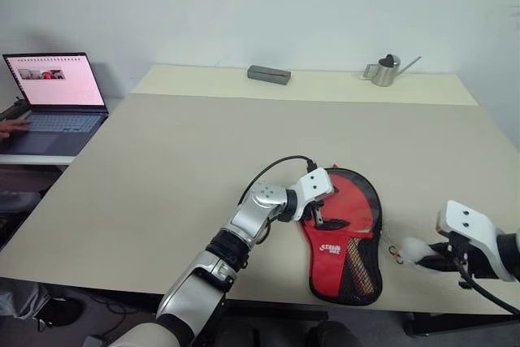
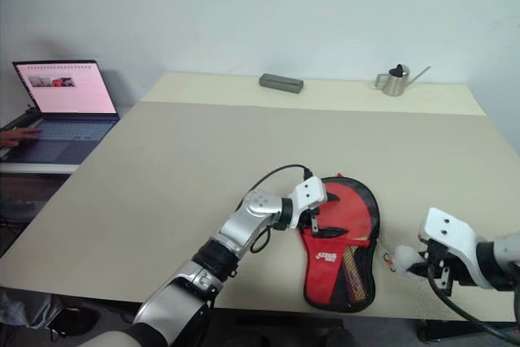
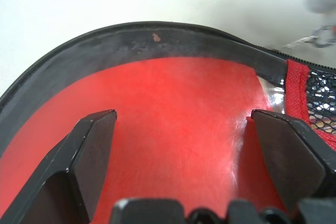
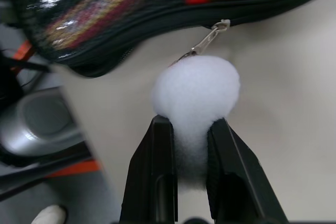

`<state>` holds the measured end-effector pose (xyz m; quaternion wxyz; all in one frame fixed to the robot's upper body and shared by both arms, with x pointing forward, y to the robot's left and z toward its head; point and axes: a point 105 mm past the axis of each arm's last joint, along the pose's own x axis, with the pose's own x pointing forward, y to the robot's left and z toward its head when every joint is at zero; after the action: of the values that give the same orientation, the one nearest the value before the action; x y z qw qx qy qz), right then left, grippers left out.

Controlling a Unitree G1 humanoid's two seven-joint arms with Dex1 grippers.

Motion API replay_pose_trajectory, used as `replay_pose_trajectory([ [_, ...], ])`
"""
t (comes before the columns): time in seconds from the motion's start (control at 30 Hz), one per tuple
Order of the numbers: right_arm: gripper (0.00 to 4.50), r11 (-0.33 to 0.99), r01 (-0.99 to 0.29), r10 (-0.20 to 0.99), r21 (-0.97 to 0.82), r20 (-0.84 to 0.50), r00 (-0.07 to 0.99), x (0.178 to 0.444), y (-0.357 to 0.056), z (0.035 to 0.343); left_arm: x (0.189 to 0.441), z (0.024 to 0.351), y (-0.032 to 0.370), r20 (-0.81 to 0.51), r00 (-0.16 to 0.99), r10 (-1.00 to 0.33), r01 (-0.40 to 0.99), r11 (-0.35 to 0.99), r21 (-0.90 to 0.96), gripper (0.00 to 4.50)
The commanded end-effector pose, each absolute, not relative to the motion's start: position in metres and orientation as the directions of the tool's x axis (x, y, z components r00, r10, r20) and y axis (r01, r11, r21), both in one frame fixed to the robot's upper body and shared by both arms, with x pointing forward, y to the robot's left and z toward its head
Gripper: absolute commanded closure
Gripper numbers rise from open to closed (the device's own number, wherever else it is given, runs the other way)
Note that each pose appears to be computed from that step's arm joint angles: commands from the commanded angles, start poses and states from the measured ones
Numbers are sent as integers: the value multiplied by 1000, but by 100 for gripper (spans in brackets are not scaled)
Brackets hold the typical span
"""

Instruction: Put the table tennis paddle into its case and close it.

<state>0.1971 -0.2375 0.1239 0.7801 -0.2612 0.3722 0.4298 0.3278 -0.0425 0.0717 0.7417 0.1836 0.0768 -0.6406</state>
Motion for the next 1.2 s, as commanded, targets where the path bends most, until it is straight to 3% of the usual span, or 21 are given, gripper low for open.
replay_pose_trajectory([
  [0.03,421,406,-913,530,-29,-807,261,177,-222,125,311,18,-28,-508,107,-855,994,94,52,0],
  [0.43,422,289,-954,572,83,-814,102,137,-206,108,309,17,-30,-512,94,-854,996,77,53,0],
  [0.93,424,128,-968,664,217,-744,-79,103,-170,109,309,19,-32,-513,94,-853,995,73,61,0],
  [1.2,424,88,-970,687,228,-719,-106,93,-156,109,310,19,-32,-515,96,-852,995,73,65,0],
])
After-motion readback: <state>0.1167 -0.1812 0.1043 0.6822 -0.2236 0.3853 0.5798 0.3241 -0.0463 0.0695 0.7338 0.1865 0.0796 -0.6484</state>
